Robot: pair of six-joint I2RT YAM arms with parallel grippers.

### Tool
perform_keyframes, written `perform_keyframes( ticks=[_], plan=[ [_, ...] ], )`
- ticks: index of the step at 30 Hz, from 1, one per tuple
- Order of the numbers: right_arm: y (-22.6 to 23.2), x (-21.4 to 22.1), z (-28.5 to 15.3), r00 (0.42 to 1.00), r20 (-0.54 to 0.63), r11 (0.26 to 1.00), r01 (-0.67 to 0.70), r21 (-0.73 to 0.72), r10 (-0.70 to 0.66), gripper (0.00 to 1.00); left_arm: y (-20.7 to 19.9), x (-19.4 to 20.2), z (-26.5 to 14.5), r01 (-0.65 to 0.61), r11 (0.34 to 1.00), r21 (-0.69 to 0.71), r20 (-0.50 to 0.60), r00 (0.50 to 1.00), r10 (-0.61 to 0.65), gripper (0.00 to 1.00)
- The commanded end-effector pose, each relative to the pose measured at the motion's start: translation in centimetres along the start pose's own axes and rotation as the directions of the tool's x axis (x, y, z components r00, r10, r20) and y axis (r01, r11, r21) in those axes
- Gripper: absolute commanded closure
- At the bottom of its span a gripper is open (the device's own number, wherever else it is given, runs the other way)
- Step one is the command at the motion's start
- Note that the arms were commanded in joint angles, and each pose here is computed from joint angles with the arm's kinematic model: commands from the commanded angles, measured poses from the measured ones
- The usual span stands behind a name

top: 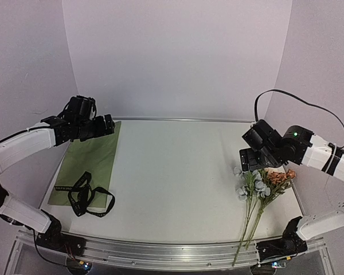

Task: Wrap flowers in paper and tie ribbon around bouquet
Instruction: Move the folded wrapping paper to the center of the board.

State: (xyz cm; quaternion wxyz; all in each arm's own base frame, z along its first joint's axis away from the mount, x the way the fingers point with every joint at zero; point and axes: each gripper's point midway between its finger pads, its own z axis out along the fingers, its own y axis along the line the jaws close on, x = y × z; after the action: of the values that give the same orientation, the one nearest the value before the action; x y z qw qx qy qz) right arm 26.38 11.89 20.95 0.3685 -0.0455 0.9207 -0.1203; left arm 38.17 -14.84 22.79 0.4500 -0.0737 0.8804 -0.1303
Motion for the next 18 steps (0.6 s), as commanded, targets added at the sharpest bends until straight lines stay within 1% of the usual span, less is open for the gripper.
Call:
perform_keyframes(
  ticks=[1, 5, 7, 11, 18],
  plan=[
    [0.6, -0.9, -0.4, 1.000, -0.004, 0.999, -0.023, -0.027, 0.023, 0.02, 0.0, -2.5, 0.0, 0.012, 0.999, -0.036, 0.067, 0.998, -0.009, 0.00],
    [1.2, -0.6, -0.1, 0.999, -0.027, 0.999, -0.022, -0.045, 0.021, 0.02, 1.4, -2.8, 1.2, 0.043, 0.994, -0.100, 0.059, 0.998, -0.037, 0.00],
    [1.7, -0.5, 0.0, 0.999, -0.040, 0.998, -0.018, -0.055, 0.015, 0.02, 2.8, -2.9, 2.1, 0.090, 0.988, -0.124, 0.047, 0.995, -0.085, 0.00],
    [2.3, -0.4, 0.3, 0.998, -0.059, 0.998, -0.006, -0.069, 0.002, 0.02, 5.5, -3.1, 4.3, 0.194, 0.973, -0.122, 0.035, 0.981, -0.191, 0.00],
    [3.8, 0.0, 1.0, 0.995, -0.102, 0.995, 0.006, -0.102, -0.016, 0.02, 10.5, -2.0, 9.6, 0.229, 0.940, -0.253, -0.002, 0.971, -0.237, 0.00]
  ],
)
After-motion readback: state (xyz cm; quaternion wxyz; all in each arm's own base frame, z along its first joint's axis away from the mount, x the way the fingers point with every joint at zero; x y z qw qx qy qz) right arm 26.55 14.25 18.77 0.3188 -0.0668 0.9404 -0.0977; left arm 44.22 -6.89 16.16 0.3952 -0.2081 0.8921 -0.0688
